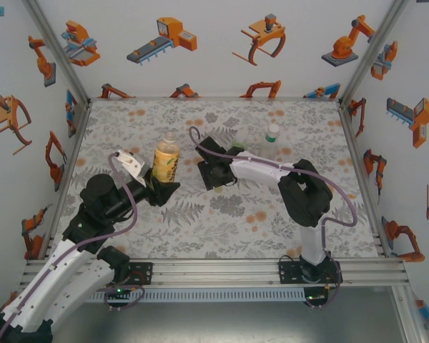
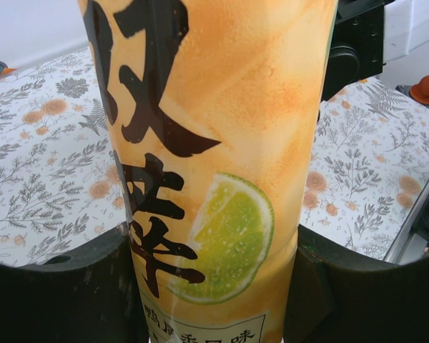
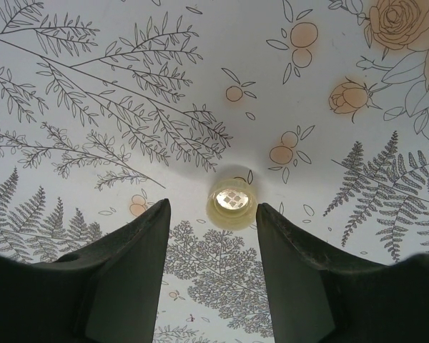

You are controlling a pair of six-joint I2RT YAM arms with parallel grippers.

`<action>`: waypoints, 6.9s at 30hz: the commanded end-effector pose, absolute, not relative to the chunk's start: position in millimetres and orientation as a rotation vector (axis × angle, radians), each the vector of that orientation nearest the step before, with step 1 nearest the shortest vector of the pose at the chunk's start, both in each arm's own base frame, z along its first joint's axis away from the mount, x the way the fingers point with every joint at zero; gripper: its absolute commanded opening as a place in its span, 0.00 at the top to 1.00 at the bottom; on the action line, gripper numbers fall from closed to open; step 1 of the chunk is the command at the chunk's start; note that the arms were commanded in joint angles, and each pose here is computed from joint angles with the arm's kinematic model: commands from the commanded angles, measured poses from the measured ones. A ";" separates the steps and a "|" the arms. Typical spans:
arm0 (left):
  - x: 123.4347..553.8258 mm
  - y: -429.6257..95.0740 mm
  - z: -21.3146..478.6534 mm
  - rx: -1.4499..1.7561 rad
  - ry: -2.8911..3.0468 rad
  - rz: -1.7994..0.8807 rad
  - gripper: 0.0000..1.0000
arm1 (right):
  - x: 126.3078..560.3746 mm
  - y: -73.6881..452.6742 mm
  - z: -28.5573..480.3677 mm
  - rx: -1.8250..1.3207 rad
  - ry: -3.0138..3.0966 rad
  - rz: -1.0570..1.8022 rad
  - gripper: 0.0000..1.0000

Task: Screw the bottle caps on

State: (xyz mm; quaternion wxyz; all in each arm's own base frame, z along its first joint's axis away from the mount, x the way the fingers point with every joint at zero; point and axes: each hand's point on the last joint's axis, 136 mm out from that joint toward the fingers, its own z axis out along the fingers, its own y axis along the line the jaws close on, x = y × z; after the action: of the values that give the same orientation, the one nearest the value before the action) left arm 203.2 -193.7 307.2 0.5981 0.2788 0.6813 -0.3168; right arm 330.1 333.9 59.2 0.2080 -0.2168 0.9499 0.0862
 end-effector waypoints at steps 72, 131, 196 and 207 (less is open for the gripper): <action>209.5 -196.5 318.6 0.633 1.555 -0.743 0.90 | 330.8 310.5 24.0 -0.652 2.731 0.081 0.56; 213.5 -206.5 318.5 0.639 1.552 -0.795 0.90 | 290.4 258.9 37.5 -0.373 2.753 0.177 0.55; 127.9 -247.6 283.4 1.455 1.372 -0.845 1.00 | 180.1 277.9 360.0 -1.021 1.642 0.947 1.00; 117.8 -246.7 275.3 1.492 1.340 -0.850 1.00 | 114.8 279.5 395.8 -1.261 1.224 1.146 1.00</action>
State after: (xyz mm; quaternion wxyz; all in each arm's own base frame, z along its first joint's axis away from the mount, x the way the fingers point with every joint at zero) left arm 129.3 -247.2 275.8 0.4656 0.5896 0.5664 -0.3388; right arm 133.0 276.3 382.9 0.4878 -0.4794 0.5739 0.4504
